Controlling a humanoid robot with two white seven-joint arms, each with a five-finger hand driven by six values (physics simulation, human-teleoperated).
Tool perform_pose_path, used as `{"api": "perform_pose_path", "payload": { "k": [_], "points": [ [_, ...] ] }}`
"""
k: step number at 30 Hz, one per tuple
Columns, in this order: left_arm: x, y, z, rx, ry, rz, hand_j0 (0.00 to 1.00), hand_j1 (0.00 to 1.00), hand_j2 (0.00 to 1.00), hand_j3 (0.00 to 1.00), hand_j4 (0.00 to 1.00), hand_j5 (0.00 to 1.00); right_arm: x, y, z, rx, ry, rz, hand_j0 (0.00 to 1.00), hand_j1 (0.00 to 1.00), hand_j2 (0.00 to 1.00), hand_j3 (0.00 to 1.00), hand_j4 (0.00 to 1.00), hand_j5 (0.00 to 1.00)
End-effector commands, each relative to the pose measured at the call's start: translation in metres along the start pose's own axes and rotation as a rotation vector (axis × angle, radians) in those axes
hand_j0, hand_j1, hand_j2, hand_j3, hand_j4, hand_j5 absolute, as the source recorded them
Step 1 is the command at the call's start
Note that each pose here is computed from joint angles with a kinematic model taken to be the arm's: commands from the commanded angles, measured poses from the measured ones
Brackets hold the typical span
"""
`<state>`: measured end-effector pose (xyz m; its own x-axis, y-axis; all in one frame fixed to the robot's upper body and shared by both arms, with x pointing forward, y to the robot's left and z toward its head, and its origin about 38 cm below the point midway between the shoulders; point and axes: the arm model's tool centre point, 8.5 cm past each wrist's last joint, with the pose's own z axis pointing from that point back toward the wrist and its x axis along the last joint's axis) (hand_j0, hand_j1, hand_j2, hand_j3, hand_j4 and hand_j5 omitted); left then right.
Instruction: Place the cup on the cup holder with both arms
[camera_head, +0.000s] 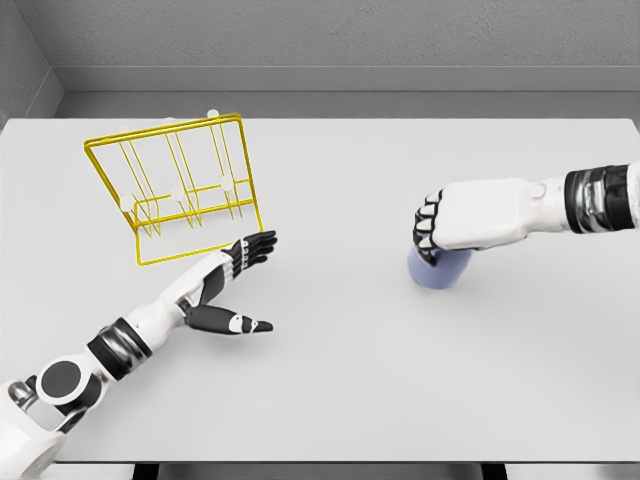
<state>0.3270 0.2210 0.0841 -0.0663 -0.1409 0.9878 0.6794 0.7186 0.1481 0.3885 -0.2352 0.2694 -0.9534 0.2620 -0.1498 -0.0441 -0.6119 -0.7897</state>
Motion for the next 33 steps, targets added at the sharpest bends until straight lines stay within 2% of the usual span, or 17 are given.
{"api": "perform_pose_path", "payload": {
  "k": [1,9,18,30,32,33],
  "points": [
    [-0.003,0.002,0.000,0.005,0.008,0.001,1.00,1.00,1.00,1.00,1.00,1.00,0.003,-0.008,-0.010,-0.024,-0.023,0.008,0.49,0.49,0.49,0.49,0.49,0.49],
    [-0.004,-0.001,-0.001,0.002,0.015,0.011,1.00,1.00,1.00,1.00,1.00,1.00,0.013,-0.030,-0.037,-0.081,-0.086,0.044,0.49,0.49,0.49,0.49,0.49,0.49],
    [-0.004,-0.001,-0.001,0.003,0.013,0.014,1.00,1.00,1.00,1.00,1.00,1.00,0.034,-0.056,-0.071,-0.139,-0.184,0.079,0.49,0.49,0.49,0.49,0.49,0.49],
    [-0.004,-0.002,-0.002,0.004,0.012,0.016,1.00,1.00,1.00,1.00,1.00,1.00,0.050,-0.069,-0.094,-0.154,-0.254,0.106,0.50,0.50,0.50,0.50,0.50,0.50],
    [-0.004,-0.002,-0.002,0.006,0.011,0.018,1.00,1.00,1.00,1.00,1.00,1.00,0.049,-0.068,-0.094,-0.150,-0.250,0.108,0.57,0.57,0.57,0.57,0.57,0.57],
    [-0.004,-0.002,-0.002,0.006,0.011,0.018,1.00,1.00,1.00,1.00,1.00,1.00,0.049,-0.067,-0.094,-0.143,-0.241,0.118,0.72,0.72,0.72,0.72,0.72,0.72]
  ]
}}
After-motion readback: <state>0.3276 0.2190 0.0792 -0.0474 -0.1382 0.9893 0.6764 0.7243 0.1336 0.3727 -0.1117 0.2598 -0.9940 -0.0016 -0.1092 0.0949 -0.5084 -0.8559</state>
